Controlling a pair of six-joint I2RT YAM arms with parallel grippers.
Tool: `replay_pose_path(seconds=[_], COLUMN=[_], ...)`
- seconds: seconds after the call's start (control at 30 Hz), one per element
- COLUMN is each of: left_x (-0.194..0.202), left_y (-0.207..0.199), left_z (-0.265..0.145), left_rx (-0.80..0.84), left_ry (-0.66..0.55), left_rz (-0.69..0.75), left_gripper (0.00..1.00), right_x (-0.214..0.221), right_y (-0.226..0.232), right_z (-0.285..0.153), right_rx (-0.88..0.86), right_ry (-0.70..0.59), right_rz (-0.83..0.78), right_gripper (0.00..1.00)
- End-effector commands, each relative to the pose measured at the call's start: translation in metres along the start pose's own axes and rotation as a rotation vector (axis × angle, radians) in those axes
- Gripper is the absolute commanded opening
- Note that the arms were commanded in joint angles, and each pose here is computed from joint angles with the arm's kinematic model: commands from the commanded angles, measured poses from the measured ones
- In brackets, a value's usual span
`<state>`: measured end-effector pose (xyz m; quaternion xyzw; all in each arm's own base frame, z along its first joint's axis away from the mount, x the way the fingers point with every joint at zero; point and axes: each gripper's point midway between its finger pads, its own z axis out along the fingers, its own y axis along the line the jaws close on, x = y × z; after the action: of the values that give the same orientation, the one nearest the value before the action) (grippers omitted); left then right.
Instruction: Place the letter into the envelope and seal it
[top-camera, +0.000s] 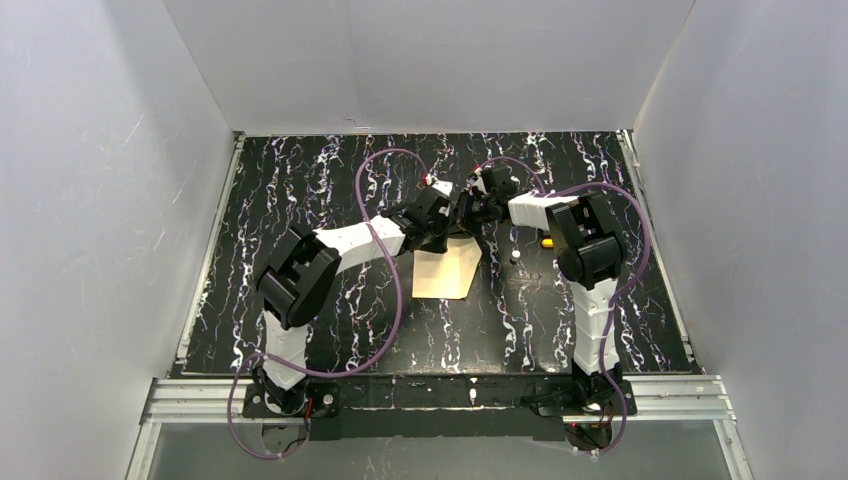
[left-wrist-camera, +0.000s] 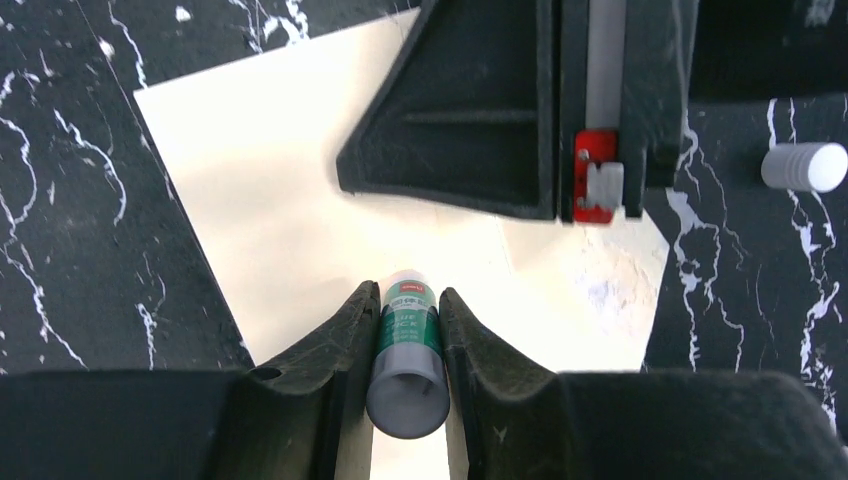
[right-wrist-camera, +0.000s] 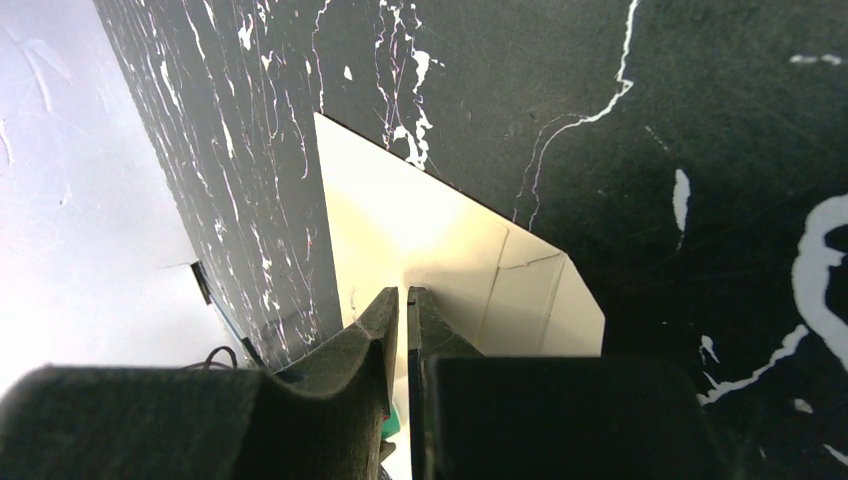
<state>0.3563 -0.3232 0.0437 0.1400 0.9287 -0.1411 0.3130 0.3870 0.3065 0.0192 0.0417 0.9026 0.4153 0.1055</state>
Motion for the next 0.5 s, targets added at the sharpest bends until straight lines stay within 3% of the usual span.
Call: replay_pose_path(seconds=[0.0,0.47], left_x=[0.052,0.048], left_y=[0.006,-0.007], left_z=[-0.016,-0.029], left_rx=[-0.030,0.023], left_ry=[0.146,0.136], left_rz=[0.028,0.000], left_gripper=[0.00,0.00], right_x=[0.067,0.065], right_y=[-0.115,-0.111], right_z=[0.008,0.008], right_rx=[0.361,0.351], right_ry=[0.154,0.155], right_rz=[0.135,0.131], right_gripper=[0.18,0.18])
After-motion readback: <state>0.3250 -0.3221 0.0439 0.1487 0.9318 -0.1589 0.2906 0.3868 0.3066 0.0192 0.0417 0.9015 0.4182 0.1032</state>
